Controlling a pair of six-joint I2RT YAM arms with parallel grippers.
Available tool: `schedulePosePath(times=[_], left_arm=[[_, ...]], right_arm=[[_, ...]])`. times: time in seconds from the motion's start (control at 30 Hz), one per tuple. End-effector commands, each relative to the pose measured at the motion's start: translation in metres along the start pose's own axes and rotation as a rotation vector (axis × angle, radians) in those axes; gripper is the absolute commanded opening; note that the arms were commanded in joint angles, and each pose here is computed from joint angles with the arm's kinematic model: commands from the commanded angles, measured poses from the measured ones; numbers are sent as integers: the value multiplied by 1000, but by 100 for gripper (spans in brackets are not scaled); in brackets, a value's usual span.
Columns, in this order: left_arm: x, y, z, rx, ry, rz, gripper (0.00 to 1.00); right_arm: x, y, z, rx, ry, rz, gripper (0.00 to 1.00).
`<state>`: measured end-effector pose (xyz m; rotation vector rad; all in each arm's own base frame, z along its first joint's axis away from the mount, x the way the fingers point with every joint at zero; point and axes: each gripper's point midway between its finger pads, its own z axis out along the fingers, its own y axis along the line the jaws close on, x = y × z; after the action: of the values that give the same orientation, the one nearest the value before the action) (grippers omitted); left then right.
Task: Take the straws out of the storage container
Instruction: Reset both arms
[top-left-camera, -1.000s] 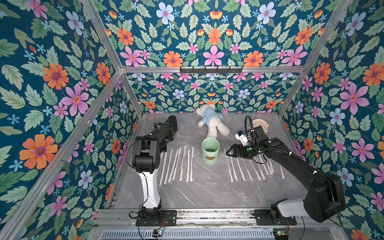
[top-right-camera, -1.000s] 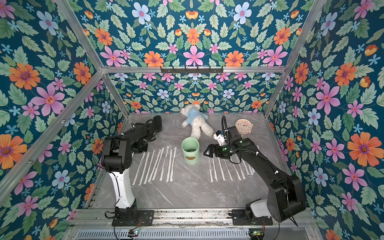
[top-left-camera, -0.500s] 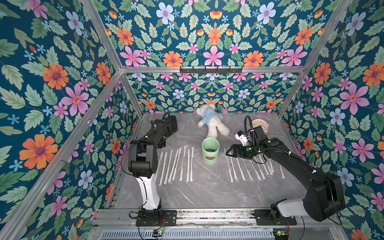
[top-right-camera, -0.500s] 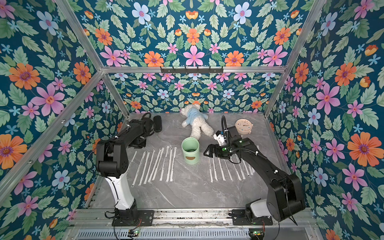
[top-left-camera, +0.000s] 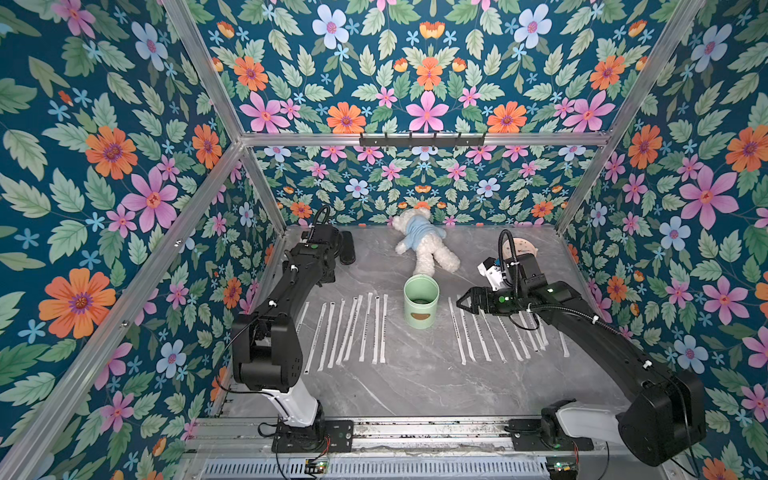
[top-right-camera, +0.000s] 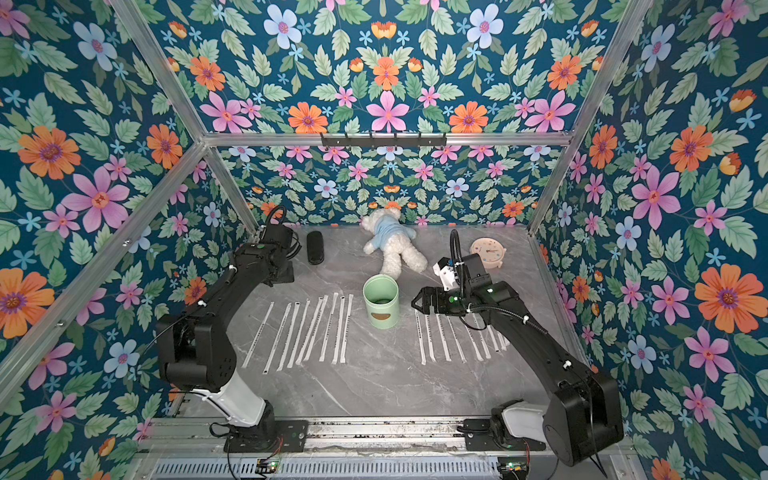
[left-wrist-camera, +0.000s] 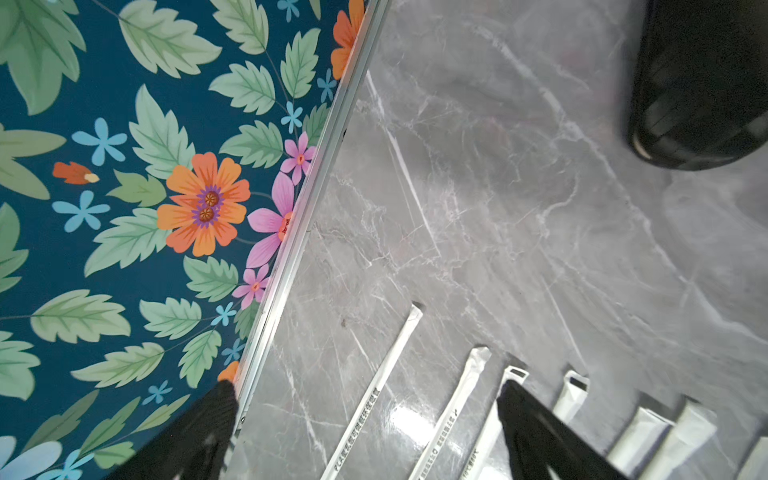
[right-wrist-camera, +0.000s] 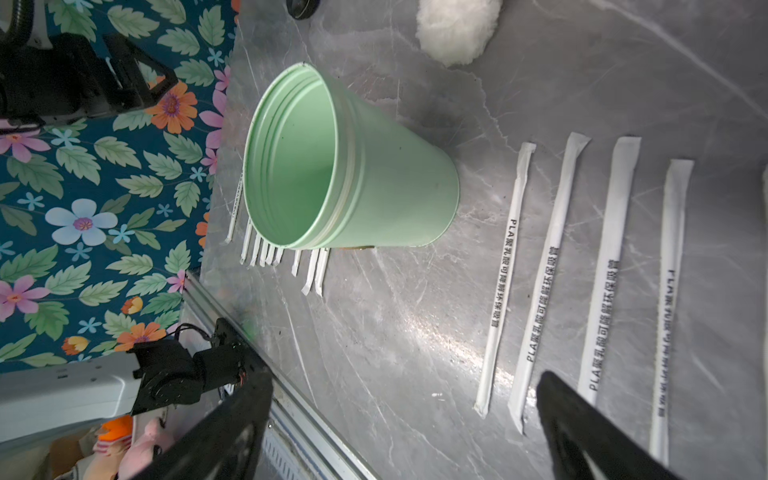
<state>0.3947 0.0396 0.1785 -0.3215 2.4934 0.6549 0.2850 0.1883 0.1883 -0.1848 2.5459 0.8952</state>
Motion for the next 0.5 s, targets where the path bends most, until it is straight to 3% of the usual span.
schedulePosePath(times=[0.0, 0.3, 0.47], left_arm=[[-17, -9, -9, 90, -128, -96, 100], [-16, -27, -21, 300, -420, -208, 100], [-9, -19, -35, 342, -624, -275, 100]], right_arm=[[-15, -16, -10, 113, -116, 5, 99], [-33, -84, -67, 370, -420, 100, 99], [-24, -119, -92, 531, -594, 51, 99]])
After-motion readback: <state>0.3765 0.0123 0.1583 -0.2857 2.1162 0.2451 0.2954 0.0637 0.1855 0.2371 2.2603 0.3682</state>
